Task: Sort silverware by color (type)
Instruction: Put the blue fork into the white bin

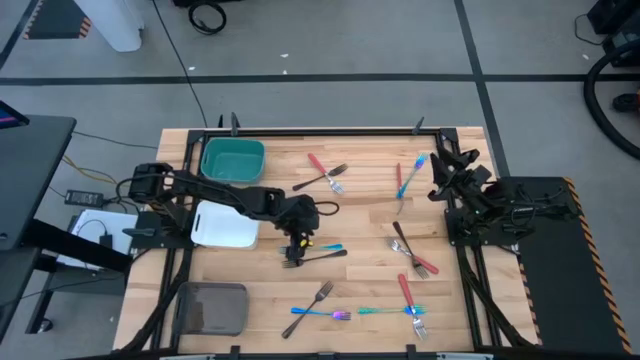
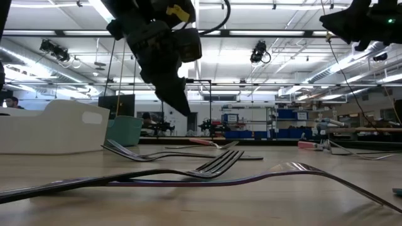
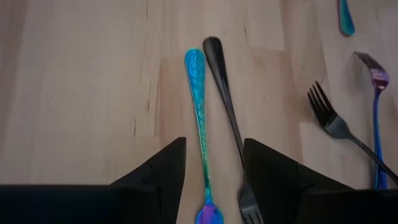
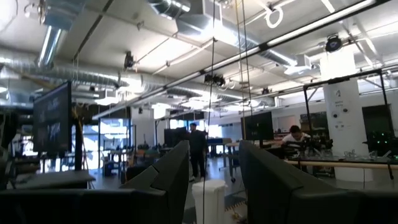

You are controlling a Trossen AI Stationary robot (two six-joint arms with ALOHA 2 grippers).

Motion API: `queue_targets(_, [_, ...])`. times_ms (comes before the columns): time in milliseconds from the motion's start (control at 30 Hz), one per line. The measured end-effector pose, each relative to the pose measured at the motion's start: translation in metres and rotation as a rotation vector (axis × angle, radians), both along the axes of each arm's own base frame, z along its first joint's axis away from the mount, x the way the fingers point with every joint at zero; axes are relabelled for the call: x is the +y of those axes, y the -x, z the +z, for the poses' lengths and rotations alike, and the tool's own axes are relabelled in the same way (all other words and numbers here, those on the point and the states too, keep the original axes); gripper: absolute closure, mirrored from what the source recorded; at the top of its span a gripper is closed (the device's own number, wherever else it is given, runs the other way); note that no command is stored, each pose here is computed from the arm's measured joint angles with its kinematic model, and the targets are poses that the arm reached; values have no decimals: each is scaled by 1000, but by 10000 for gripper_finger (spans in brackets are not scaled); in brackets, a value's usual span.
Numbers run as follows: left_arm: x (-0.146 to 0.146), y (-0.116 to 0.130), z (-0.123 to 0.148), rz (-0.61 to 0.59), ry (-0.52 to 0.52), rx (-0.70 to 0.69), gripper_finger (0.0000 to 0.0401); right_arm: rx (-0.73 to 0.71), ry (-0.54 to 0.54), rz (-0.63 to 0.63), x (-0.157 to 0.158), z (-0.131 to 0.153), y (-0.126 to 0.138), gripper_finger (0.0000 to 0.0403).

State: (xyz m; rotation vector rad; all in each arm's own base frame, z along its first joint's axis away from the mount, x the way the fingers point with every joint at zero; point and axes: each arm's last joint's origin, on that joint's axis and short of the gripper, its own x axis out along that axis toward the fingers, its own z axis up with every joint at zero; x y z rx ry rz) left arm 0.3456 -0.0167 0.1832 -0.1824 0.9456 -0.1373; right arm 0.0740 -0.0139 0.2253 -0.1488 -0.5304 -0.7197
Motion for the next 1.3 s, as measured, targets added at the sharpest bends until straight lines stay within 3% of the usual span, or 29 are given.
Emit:
queue_targets(667, [-11, 1, -1, 28, 35, 19, 229, -121, 63, -46, 0, 12, 12, 254])
queue_targets(1067, [-34, 3, -1, 66, -119, -7, 229, -145, -23, 41, 0, 8, 7, 254])
queue_targets(1300, [-33, -1, -11, 74, -133, 17, 229, -139, -68, 81, 0, 5, 4, 254])
